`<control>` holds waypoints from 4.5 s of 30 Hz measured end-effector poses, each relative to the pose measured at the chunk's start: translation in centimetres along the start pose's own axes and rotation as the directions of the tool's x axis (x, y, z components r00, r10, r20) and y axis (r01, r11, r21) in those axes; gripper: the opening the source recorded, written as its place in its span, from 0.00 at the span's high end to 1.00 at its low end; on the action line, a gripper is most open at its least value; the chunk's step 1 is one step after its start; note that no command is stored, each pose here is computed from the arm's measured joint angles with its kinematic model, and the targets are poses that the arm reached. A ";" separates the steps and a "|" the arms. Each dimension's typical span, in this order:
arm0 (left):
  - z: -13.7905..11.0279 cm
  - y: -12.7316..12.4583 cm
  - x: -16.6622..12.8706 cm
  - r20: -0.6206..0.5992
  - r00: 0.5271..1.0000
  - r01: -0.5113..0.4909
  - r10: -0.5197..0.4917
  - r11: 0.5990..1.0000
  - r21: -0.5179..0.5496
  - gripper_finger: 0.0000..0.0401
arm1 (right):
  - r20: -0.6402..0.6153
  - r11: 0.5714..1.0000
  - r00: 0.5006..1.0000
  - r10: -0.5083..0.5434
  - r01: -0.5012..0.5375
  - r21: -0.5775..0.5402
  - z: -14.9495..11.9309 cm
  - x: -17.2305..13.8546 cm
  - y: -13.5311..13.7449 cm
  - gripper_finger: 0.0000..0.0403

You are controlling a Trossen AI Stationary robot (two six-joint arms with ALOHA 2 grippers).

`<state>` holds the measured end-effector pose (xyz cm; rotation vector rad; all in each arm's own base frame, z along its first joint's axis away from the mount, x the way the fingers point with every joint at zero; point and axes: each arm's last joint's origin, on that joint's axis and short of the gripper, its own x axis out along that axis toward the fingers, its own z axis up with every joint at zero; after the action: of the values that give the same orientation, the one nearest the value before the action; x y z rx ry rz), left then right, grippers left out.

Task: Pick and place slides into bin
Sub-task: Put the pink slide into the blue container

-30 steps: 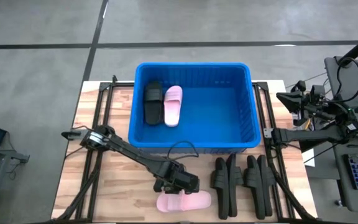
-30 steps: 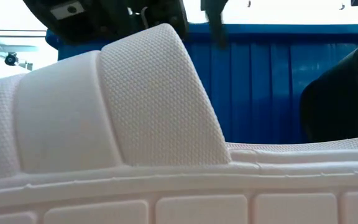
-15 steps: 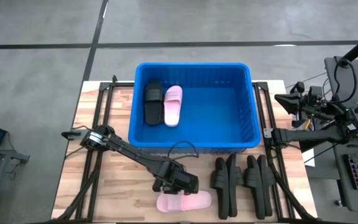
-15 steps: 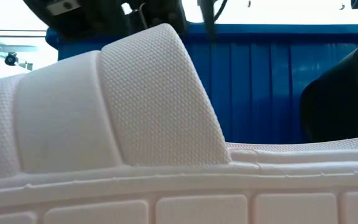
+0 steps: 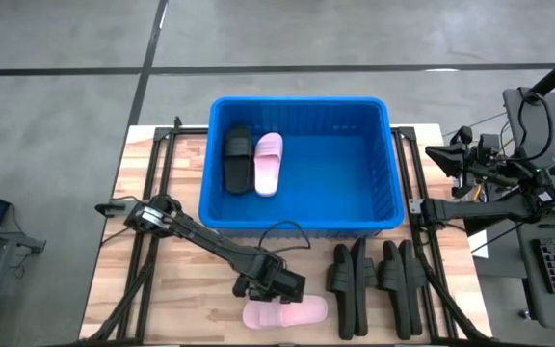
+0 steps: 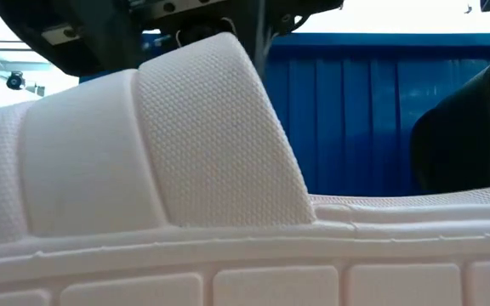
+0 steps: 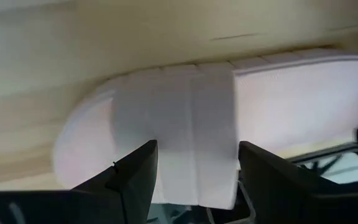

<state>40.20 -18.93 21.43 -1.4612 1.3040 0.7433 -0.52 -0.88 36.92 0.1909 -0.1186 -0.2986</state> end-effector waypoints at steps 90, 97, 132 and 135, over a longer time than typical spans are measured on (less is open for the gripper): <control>9.4 -3.4 -25.5 0.527 0.405 -0.355 -0.748 0.402 0.844 1.00 | 0.009 1.000 1.000 -0.006 0.006 0.014 0.1 0.0 0.0 0.93; 14.5 -2.4 -27.0 0.682 0.362 -0.638 -0.635 0.364 0.678 1.00 | 0.021 0.999 1.000 -0.005 0.004 0.053 0.2 0.0 0.0 0.93; 30.5 6.7 -17.3 0.924 0.367 -0.930 -0.104 -0.050 0.363 1.00 | 0.104 0.986 0.989 -0.107 0.092 0.139 0.9 -0.1 -0.2 0.93; 30.6 6.9 -16.8 0.925 0.366 -0.931 -0.103 -0.056 0.362 1.00 | 0.104 0.986 0.989 -0.107 0.092 0.140 0.9 -0.1 -0.2 0.93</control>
<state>34.83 16.03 25.36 0.6809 1.1022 0.5987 -0.78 -1.21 37.76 0.3150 -0.2401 -0.4016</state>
